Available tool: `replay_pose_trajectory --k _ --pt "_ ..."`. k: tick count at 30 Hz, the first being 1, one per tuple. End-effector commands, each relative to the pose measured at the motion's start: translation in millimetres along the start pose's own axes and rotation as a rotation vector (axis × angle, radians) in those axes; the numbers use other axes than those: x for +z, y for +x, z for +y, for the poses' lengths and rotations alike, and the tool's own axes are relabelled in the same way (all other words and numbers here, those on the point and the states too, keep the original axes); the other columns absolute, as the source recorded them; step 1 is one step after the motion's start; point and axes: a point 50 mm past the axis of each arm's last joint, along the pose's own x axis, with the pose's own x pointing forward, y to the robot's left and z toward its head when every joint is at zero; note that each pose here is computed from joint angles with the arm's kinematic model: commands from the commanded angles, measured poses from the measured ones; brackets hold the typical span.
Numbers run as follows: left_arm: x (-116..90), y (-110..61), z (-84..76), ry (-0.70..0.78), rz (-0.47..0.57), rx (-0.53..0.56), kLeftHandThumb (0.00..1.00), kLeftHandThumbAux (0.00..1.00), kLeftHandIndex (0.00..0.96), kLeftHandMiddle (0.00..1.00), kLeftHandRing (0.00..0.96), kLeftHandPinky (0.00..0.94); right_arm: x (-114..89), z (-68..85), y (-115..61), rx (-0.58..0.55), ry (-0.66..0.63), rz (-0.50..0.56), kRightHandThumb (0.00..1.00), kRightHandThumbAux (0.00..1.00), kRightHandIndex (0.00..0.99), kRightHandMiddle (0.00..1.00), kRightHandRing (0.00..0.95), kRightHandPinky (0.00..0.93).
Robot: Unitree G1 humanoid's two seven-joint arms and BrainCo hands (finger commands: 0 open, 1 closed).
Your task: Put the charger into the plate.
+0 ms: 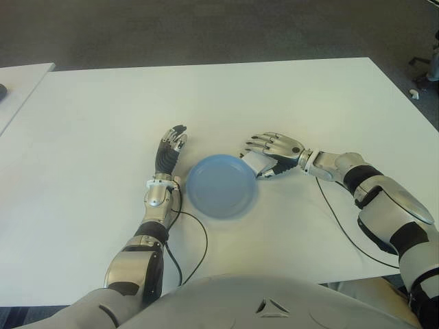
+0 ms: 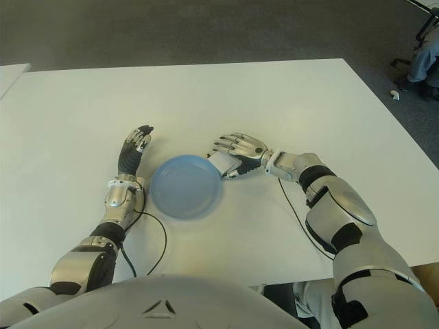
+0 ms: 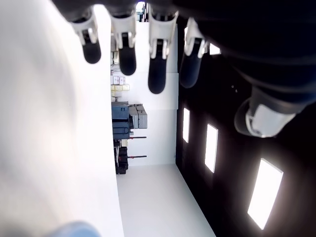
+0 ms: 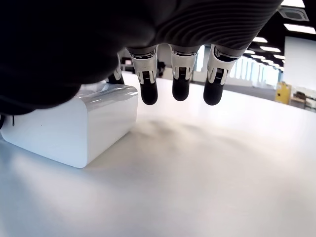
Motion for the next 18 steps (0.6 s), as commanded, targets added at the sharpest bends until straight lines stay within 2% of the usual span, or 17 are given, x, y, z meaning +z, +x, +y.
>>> replay_pose_trajectory --k 1,7,18 --pt "-71.8 -89.4 -19.4 -0.079 0.389 0.037 0.000 0.452 0.240 0.225 0.132 0.050 4.7 5.4 4.3 0.067 -0.043 -0.040 0.430 0.138 0.000 0.000 0.000 0.000" --pt "-68.5 -88.3 -19.1 -0.079 0.351 0.041 0.000 0.448 0.281 0.238 0.137 0.021 3.5 4.7 4.6 0.076 -0.084 -0.055 0.444 0.138 0.000 0.000 0.000 0.000" --pt "-65.4 -91.3 -14.7 -0.072 0.304 0.059 0.000 0.467 0.281 0.254 0.157 0.008 -1.1 9.5 -1.6 0.096 -0.159 -0.057 0.431 0.135 0.000 0.000 0.000 0.000"
